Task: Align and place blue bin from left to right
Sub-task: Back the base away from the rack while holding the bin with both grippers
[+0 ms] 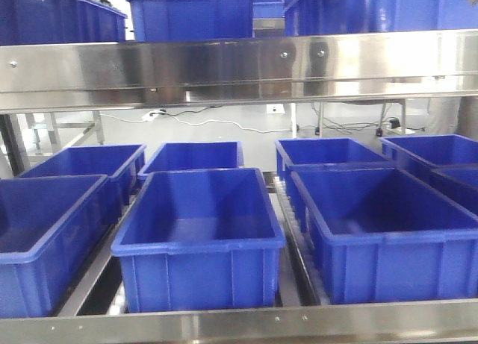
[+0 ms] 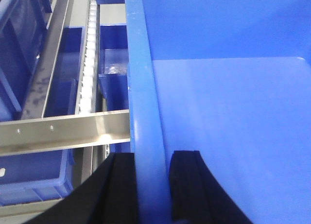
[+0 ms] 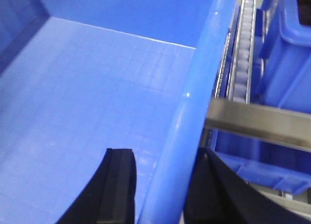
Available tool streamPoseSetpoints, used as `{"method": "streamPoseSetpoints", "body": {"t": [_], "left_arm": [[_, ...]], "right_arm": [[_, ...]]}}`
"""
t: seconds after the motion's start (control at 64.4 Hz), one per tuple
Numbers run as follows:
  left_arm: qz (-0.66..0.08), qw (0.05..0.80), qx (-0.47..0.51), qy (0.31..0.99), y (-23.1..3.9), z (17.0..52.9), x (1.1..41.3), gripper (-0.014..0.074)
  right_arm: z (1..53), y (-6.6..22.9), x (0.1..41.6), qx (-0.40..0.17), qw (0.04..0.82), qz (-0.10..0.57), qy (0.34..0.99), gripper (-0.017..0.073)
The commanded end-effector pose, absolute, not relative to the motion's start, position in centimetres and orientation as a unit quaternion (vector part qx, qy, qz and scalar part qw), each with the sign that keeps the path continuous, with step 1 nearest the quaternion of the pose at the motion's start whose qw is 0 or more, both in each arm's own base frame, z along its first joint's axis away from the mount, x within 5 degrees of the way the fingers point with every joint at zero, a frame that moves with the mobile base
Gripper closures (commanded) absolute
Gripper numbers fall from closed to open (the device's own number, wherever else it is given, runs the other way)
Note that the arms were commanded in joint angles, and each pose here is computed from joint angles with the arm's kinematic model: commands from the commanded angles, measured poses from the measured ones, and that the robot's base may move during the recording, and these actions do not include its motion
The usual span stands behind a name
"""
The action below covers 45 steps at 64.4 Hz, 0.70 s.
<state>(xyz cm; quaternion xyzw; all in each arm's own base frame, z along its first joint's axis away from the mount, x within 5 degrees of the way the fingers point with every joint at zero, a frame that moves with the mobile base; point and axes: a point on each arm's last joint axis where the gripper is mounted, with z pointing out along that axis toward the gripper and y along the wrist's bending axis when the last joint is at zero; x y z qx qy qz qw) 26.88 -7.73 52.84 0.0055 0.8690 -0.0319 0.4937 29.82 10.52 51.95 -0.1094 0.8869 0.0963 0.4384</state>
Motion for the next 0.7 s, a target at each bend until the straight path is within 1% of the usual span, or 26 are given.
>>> {"method": "streamPoseSetpoints", "body": {"t": [0.0,0.683], "left_arm": [[-0.056,0.549,0.019,0.834,-7.94,54.72,25.98,0.0602],[-0.056,0.549,0.019,0.834,-7.94,54.72,25.98,0.0602]], "right_arm": [[53.19,10.21,29.74,-0.106,0.486,0.097,0.862,0.0638],[53.19,10.21,29.74,-0.106,0.486,0.097,0.862,0.0638]]}}
